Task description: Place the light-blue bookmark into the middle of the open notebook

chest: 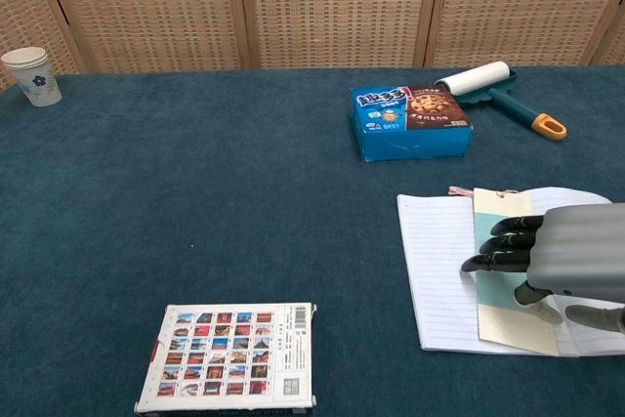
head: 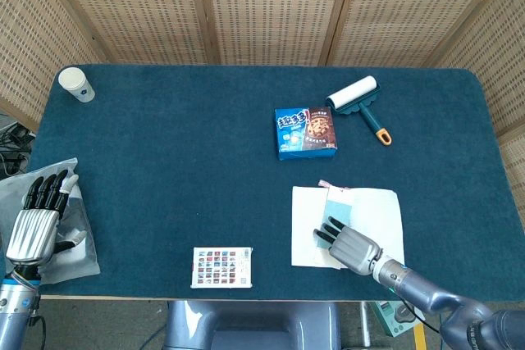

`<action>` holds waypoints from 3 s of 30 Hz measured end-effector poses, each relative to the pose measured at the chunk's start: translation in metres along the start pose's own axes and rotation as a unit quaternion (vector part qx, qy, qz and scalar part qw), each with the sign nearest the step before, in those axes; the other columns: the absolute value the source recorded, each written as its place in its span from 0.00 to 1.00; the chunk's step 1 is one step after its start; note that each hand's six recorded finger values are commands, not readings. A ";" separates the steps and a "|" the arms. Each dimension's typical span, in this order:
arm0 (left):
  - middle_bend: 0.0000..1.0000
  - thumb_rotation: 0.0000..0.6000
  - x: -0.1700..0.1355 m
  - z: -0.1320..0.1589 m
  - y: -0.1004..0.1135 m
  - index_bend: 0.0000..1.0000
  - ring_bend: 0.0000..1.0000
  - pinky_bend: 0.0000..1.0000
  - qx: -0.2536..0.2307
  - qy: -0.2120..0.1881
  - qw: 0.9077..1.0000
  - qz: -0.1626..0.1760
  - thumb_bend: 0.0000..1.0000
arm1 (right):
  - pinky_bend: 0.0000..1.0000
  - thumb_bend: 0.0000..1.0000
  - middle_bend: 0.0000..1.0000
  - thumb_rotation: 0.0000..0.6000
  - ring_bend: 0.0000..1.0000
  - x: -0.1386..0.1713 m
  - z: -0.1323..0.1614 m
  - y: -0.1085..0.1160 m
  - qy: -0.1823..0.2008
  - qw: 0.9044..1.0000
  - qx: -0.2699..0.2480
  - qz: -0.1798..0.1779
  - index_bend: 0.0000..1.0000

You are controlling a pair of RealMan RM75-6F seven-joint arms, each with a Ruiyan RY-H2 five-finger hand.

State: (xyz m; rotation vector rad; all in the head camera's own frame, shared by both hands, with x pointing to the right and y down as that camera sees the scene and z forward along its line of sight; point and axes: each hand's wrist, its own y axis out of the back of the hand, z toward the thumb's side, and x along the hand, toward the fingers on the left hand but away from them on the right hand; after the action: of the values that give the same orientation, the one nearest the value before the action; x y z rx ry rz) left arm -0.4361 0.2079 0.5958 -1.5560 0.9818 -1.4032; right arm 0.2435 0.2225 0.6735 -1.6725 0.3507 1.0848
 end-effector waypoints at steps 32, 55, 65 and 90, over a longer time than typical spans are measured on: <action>0.00 1.00 -0.001 -0.005 0.008 0.00 0.00 0.00 -0.014 0.005 1.000 0.010 0.04 | 0.01 0.63 0.00 1.00 0.00 0.005 -0.033 0.036 -0.128 0.985 -0.094 -0.064 0.20; 0.00 1.00 0.002 -0.006 0.004 0.00 0.00 0.00 -0.013 0.007 1.000 0.001 0.05 | 0.00 0.65 0.00 1.00 0.00 -0.011 -0.055 0.017 -0.191 0.969 -0.153 -0.042 0.22; 0.00 1.00 0.002 -0.008 0.004 0.00 0.00 0.00 -0.014 0.010 1.000 0.000 0.05 | 0.00 0.65 0.00 1.00 0.00 -0.015 -0.044 0.010 -0.179 0.972 -0.149 -0.026 0.29; 0.00 1.00 0.001 -0.006 0.005 0.00 0.00 0.00 -0.012 0.006 1.000 0.003 0.05 | 0.00 0.66 0.00 1.00 0.00 -0.015 -0.034 -0.003 -0.166 0.977 -0.136 -0.012 0.36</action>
State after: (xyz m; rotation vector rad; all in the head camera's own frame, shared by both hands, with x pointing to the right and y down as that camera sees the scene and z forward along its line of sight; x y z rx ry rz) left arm -0.4416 0.2047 0.5919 -1.5624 1.0132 -1.4022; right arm 0.2539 0.1897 0.6876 -1.6872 -0.0367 1.4164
